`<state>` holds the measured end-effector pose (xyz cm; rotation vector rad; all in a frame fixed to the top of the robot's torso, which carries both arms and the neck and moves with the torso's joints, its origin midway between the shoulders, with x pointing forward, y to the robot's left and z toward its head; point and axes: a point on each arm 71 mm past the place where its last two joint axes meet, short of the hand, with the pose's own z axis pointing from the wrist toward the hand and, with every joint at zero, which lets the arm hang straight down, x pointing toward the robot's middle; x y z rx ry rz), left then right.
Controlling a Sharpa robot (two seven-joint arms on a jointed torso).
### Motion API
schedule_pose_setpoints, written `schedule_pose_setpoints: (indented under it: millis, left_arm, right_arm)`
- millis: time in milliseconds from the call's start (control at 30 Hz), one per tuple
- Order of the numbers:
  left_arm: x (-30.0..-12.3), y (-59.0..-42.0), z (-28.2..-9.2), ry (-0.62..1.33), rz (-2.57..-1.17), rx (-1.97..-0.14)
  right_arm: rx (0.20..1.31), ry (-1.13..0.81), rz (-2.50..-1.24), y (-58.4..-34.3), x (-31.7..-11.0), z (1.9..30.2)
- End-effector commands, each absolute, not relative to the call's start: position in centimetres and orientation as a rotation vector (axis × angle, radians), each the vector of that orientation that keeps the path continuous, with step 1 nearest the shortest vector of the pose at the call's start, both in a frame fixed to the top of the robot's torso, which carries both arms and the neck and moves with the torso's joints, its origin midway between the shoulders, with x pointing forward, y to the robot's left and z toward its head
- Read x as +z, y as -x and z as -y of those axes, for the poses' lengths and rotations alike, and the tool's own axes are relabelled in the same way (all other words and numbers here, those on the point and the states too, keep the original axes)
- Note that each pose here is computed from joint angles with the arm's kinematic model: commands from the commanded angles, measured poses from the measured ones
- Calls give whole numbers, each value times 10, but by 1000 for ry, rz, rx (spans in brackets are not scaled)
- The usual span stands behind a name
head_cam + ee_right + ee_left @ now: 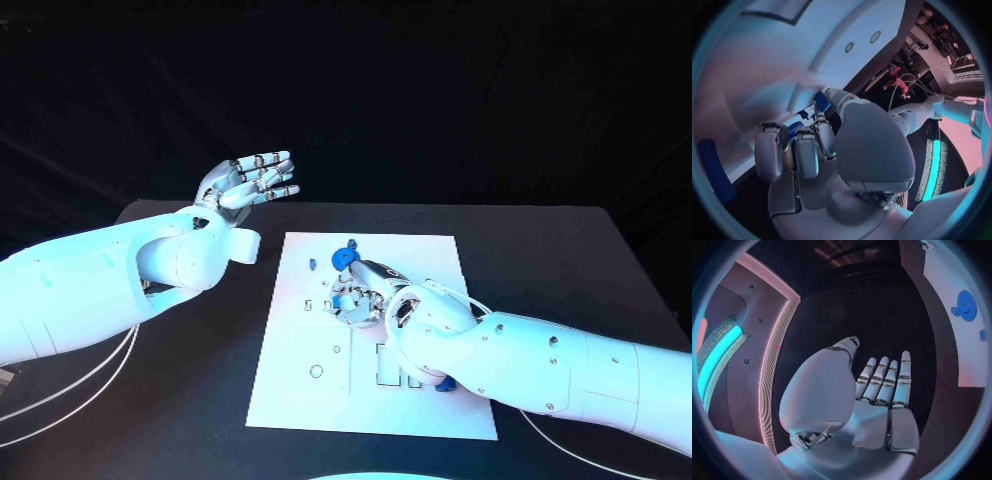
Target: Assemble the parts on the task board
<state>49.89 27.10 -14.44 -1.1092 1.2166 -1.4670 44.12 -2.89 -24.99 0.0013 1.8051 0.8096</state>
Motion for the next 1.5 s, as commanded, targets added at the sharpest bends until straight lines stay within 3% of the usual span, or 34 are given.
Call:
schedule_pose_setpoints:
  millis: [33,800,1000,1233,1500]
  left_arm:
    - [-143,-499,-269,1103,-1219,-1488]
    - [-144,-500,-271,1105,-1223,-1477]
    - [-147,-501,-272,1090,-1269,-1424]
    - [-153,-500,-268,923,-1456,-1281]
    - [-172,-492,-253,605,-1897,-1004]
  right_arm:
    - [798,22,-1819,-440,-252,29]
    - [854,-15,-1726,-439,-246,33]
    - [937,-18,-1660,-436,-234,44]
    - [1106,-15,-1570,-439,-202,76]
    - [1152,-236,-1544,-453,-169,138]
